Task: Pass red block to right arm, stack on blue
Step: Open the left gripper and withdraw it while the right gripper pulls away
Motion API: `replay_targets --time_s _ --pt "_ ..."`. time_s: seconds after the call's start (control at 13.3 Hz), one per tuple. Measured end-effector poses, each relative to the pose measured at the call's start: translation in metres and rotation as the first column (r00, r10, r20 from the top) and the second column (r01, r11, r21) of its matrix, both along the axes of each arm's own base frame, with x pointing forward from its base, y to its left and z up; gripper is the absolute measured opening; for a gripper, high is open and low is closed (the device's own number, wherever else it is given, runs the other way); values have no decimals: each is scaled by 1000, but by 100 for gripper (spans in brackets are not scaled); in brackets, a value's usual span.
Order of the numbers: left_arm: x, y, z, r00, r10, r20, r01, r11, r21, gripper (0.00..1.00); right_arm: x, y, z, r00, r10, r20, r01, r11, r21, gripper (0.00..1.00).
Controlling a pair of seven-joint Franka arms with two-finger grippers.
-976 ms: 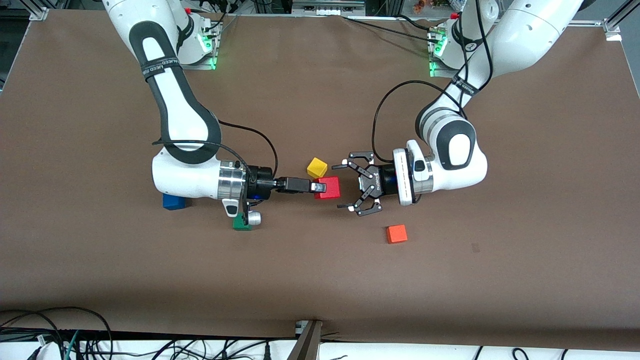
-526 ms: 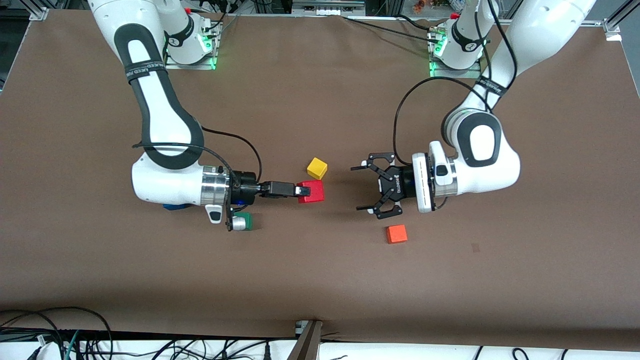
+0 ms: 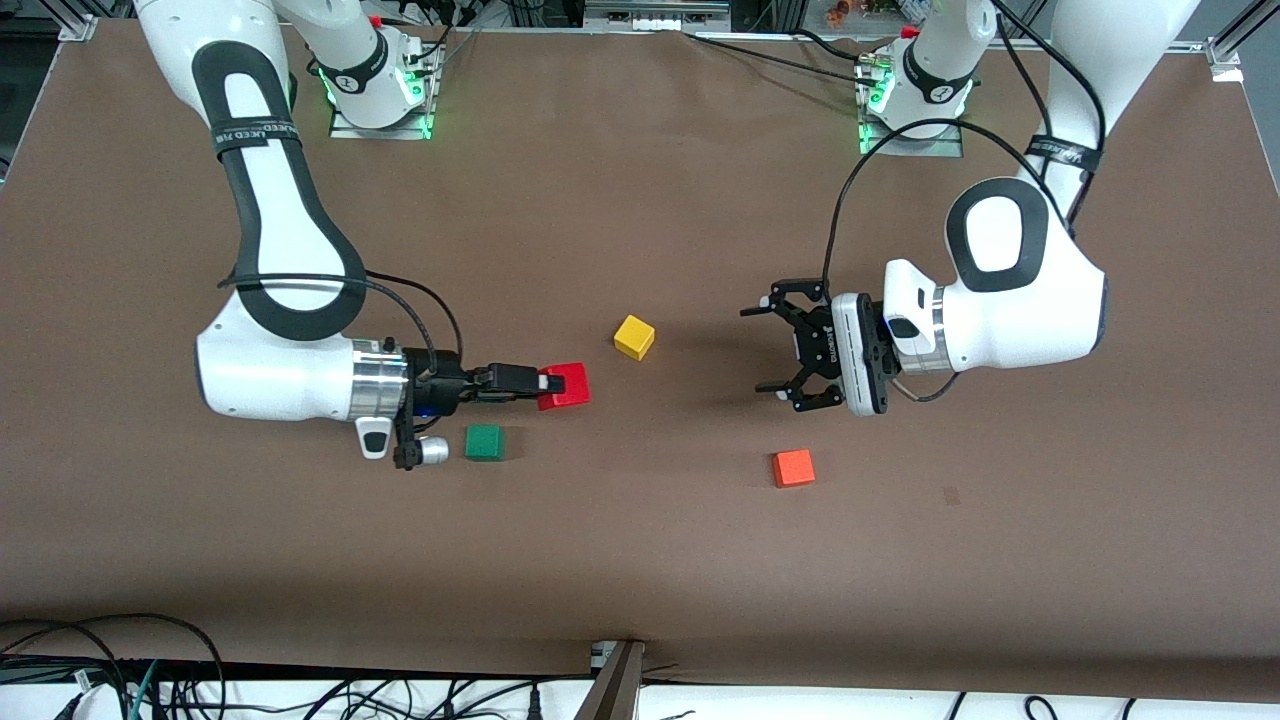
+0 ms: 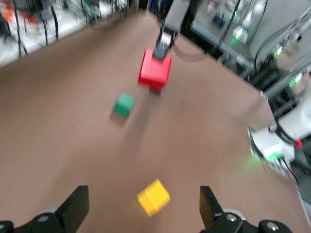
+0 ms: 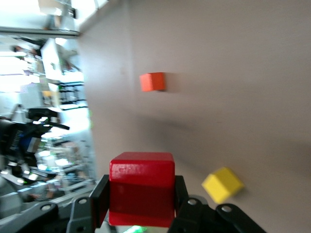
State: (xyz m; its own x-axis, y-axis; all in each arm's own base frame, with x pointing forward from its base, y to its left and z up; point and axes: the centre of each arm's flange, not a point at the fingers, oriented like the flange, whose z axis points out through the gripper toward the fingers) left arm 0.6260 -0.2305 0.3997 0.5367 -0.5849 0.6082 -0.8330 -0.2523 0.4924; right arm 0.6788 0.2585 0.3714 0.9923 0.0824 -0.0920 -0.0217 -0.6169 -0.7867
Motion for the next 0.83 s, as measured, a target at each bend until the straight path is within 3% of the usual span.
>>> replay_targets --time_s 0.23,0.45,0.6,0.83 --pt "-9 21 -5 994 -22 -107 41 984 173 100 1 -27 4 993 100 67 -81 969 -235 56" --pt "-20 33 2 979 46 -199 36 920 390 100 4 -56 0 972 210 102 -145 886 -439 56" --pt "-29 45 22 961 145 -235 -2 853 522 100 7 -87 -6 957 275 89 -189 828 -528 56" --pt "-43 78 60 926 327 -188 -100 693 714 100 6 -127 -15 935 355 15 -251 690 -678 56"
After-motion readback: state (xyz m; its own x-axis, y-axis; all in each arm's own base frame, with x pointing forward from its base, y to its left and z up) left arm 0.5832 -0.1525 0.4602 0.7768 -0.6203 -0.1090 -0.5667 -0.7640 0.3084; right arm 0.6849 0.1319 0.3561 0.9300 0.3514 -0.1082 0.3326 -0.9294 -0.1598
